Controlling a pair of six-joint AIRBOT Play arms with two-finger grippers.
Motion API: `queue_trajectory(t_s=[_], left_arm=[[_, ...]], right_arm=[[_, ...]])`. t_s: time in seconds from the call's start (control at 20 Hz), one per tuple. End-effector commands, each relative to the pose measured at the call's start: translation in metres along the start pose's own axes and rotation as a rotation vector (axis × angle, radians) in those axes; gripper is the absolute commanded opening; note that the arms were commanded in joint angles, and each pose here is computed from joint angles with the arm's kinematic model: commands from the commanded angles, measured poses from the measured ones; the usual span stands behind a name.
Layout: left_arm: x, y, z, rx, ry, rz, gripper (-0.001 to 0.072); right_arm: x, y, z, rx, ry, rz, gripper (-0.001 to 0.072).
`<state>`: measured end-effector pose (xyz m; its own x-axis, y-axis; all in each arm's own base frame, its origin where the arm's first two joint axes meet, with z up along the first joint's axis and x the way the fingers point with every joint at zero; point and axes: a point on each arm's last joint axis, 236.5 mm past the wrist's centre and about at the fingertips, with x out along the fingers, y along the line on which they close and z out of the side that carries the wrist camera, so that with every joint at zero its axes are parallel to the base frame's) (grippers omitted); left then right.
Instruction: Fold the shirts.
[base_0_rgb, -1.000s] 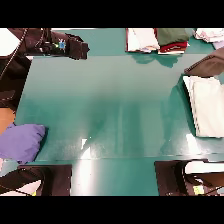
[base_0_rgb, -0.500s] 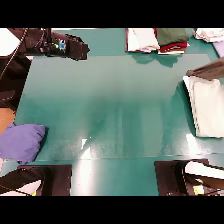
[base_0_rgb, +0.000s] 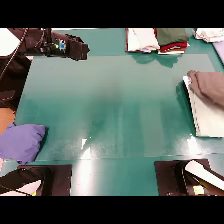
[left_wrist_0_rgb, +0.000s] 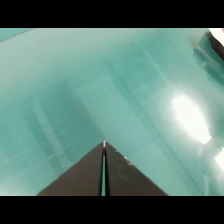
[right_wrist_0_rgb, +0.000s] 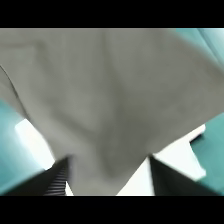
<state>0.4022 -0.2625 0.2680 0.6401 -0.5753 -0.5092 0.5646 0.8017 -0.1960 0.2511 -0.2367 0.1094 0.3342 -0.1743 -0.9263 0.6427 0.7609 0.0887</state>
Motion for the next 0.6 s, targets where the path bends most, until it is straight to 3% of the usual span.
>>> queue_trajectory(t_s=[0.0, 0.15, 0.35, 0.55], left_arm=[[0.000, 0.000, -0.002, 0.001, 0.009, -0.001, 0.0030], [0.000, 0.000, -0.004, 0.001, 0.018, -0.001, 0.0030], [0.000, 0.000, -0.004, 0.002, 0.015, 0.000, 0.0031], [0.000, -0.001, -0.007, 0.001, 0.028, -0.001, 0.0030]], right_arm=[[0.013, -0.027, -0.029, 0.069, 0.036, -0.031, 0.0627], [-0.010, -0.025, -0.011, 0.077, -0.064, -0.025, 0.0627], [-0.077, 0.089, 0.041, 0.061, -0.314, 0.389, 0.0626], [-0.123, 0.218, 0.018, -0.196, -0.330, 0.651, 0.0624]])
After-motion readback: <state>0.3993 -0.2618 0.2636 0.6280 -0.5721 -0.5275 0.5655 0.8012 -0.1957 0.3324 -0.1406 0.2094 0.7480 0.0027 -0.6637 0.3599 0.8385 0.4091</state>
